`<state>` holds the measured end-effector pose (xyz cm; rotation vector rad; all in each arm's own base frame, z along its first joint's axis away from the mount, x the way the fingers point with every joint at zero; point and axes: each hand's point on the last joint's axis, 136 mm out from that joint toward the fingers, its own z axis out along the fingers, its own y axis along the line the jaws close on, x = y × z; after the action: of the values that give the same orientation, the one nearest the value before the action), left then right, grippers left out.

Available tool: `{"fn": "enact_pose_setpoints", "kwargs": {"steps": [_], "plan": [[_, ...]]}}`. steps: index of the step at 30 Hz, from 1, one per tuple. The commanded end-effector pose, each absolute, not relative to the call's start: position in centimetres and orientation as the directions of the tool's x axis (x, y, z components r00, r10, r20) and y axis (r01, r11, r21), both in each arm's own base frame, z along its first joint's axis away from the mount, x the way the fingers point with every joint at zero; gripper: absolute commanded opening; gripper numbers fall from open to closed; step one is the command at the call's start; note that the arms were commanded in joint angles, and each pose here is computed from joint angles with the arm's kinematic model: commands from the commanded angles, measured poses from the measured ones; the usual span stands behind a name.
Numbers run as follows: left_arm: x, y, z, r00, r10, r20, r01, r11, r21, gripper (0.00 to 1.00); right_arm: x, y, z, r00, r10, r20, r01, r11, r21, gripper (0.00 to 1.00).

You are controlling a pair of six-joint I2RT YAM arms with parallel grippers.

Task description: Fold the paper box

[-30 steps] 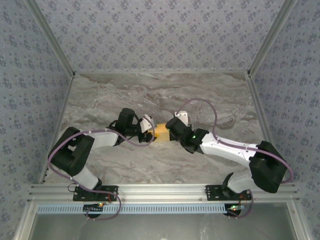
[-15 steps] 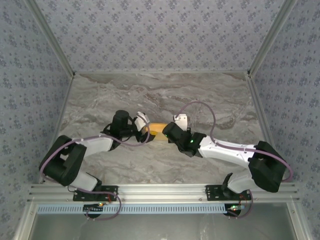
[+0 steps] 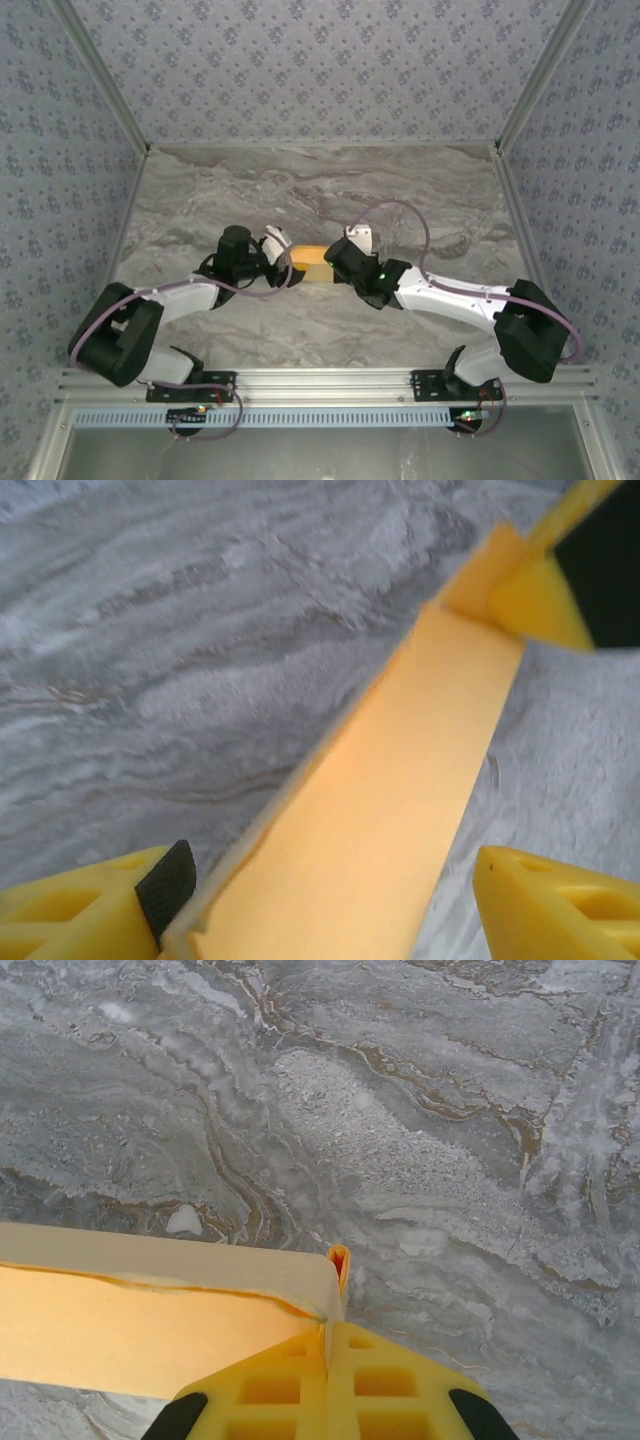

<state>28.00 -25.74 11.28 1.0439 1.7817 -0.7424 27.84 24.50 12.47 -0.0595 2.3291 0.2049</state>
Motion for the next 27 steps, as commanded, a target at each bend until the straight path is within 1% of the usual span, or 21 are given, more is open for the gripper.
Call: {"fn": "enact_pose_setpoints", "kwargs": {"steps": [1, 3, 7, 11, 15, 16, 21, 27], "plan": [[27.7, -27.1, 12.0, -0.135, 0.347, -0.928, 0.933, 0.359, -0.002, 0.73, 27.4, 24.5, 12.1, -0.733, -0.03, -0.679, -0.153, 0.981, 0.122, 0.0], [27.7, -27.5, 11.7, -0.133, 0.354, -0.926, 0.941, 0.338, -0.007, 0.68, 27.5, 24.6, 12.3, -0.739, -0.042, -0.673, -0.168, 0.978, 0.124, 0.0], [28.1, -27.9, 10.8, -0.148, 0.361, -0.921, 0.943, 0.333, -0.021, 0.55, 27.8, 24.7, 13.3, -0.739, -0.044, -0.672, -0.177, 0.976, 0.13, 0.0], [27.9, -28.6, 10.0, -0.147, 0.385, -0.911, 0.948, 0.317, -0.019, 0.5, 28.0, 25.1, 14.0, -0.755, -0.049, -0.653, -0.18, 0.975, 0.134, 0.0], [27.9, -28.9, 9.3, -0.142, 0.413, -0.9, 0.947, 0.322, -0.002, 0.5, 28.2, 25.2, 14.7, -0.769, -0.053, -0.636, -0.179, 0.975, 0.135, 0.0], [28.0, -28.8, 9.2, -0.145, 0.415, -0.898, 0.944, 0.329, -0.001, 0.51, 28.2, 25.1, 14.8, -0.768, -0.09, -0.633, -0.202, 0.974, 0.106, 0.0], [28.3, -28.8, 9.3, -0.142, 0.421, -0.896, 0.94, 0.34, 0.011, 0.54, 28.1, 24.7, 14.6, -0.794, -0.141, -0.592, -0.225, 0.972, 0.07, 0.0], [28.1, -28.9, 9.3, -0.132, 0.42, -0.898, 0.945, 0.328, 0.014, 0.52, 28.2, 24.5, 13.4, -0.795, -0.181, -0.579, -0.244, 0.969, 0.032, 0.0]]}}
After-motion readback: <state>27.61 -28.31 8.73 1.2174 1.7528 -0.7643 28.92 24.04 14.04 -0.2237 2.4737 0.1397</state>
